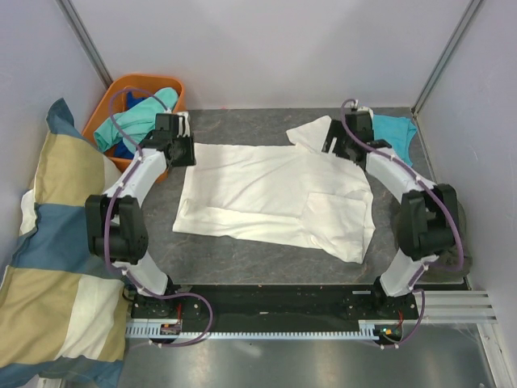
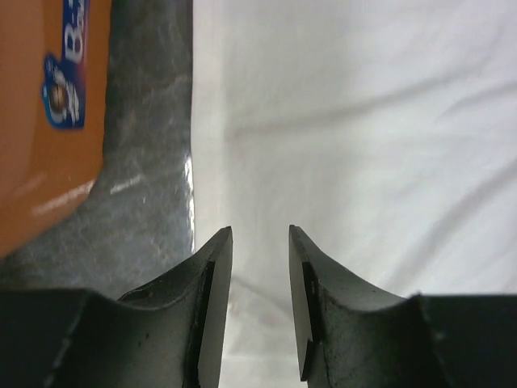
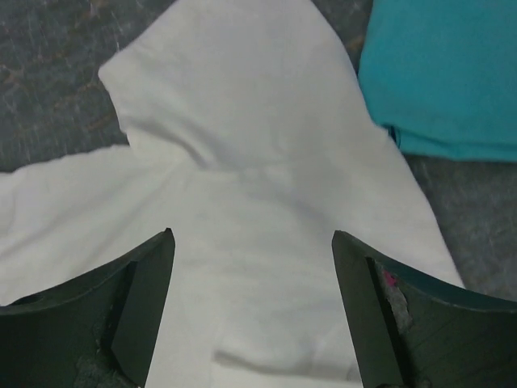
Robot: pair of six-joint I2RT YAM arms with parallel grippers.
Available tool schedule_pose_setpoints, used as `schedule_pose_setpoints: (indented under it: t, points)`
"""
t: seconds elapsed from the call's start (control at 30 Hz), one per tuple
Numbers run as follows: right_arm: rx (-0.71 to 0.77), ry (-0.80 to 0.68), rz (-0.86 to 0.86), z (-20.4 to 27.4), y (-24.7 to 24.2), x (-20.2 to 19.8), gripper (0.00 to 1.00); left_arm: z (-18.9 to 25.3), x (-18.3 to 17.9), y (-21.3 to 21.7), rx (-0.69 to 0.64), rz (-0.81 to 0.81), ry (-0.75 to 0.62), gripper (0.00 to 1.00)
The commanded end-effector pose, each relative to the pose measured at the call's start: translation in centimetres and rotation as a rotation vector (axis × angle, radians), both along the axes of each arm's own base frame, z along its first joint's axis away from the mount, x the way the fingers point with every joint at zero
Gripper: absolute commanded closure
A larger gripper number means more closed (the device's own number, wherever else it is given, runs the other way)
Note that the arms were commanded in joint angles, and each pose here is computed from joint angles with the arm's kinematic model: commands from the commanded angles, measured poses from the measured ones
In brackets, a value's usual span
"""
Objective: Fold and stack the t-shirts
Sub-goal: Fold the tshirt
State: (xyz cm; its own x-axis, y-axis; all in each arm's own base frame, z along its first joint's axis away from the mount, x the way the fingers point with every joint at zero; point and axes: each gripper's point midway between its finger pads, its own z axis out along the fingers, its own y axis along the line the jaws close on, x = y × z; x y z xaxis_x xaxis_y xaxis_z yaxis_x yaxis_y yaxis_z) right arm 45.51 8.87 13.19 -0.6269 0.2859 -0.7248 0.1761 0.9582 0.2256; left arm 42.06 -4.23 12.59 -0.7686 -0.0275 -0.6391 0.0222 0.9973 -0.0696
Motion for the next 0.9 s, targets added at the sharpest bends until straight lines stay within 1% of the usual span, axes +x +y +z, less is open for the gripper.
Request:
schedule_pose_setpoints:
  t: [0.0,0.03,0.07,0.1,0.13,0.17,0.2,0.23,0.27,0.3,0.33,0.37,0.4,0.47,0.5,0.57,0.83,0.87]
  points:
    - [0.012,-0.141,0.062,2.6,-0.5,8.1,0.12,2.2,4.2,-1.9,-0.08,-0.035,-0.085,0.58]
    - [-0.02,-0.149,0.089,2.5,-0.7,9.2,0.12,1.9,4.3,-2.1,-0.085,-0.041,-0.08,0.58]
    - [-0.038,-0.115,0.104,0.2,-1.3,10.6,0.12,1.8,4.3,-2.1,-0.089,-0.041,-0.077,0.58]
    - [-0.008,-0.163,0.168,1.9,-0.4,12.4,0.12,1.7,4.4,-2.2,-0.09,-0.044,-0.075,0.58]
    - [-0.022,-0.169,0.215,1.4,-0.4,13.4,0.12,1.6,4.4,-2.2,-0.092,-0.046,-0.073,0.58]
    - [-0.015,-0.13,0.241,-1.5,-0.5,14.5,0.12,1.5,4.3,-2.2,-0.094,-0.046,-0.072,0.58]
    - [0.005,-0.162,0.288,-0.3,0.1,15.9,0.12,1.2,4.1,-2.4,-0.099,-0.058,-0.064,0.58]
    - [-0.001,-0.16,0.3,-0.7,0.1,16.7,0.13,1.0,4.0,-2.3,-0.094,-0.054,-0.061,0.58]
    - [-0.004,-0.12,0.315,-3.6,0.0,17.3,0.13,1.0,3.9,-2.3,-0.092,-0.056,-0.061,0.58]
    - [-0.007,-0.15,0.326,-2.7,-0.1,18.5,0.13,0.6,3.6,-2.3,-0.092,-0.062,-0.052,0.58]
    - [-0.001,-0.152,0.343,-3.0,0.2,19.0,0.12,0.6,3.5,-2.3,-0.092,-0.062,-0.054,0.58]
    - [-0.005,-0.12,0.346,-5.2,-0.1,19.4,0.12,0.6,3.5,-2.3,-0.092,-0.062,-0.055,0.58]
    - [-0.008,-0.133,0.348,-4.7,-0.2,20.1,0.13,0.4,3.3,-2.4,-0.096,-0.066,-0.05,0.58]
    - [-0.018,-0.117,0.344,-6.3,-0.7,20.5,0.13,0.4,3.3,-2.5,-0.097,-0.072,-0.051,0.58]
    - [-0.023,-0.134,0.341,-5.9,-0.8,21.1,0.13,0.5,3.2,-2.6,-0.1,-0.076,-0.052,0.58]
    - [-0.024,-0.129,0.342,-6.6,-1.0,21.4,0.12,0.6,3.1,-2.6,-0.102,-0.078,-0.053,0.58]
    - [-0.061,-0.166,0.329,-6.9,-2.0,23.3,0.1,0.6,2.9,-2.8,-0.11,-0.085,-0.052,0.58]
    - [-0.06,-0.161,0.328,-7.5,-2.2,23.4,0.09,0.6,2.9,-2.7,-0.11,-0.083,-0.051,0.58]
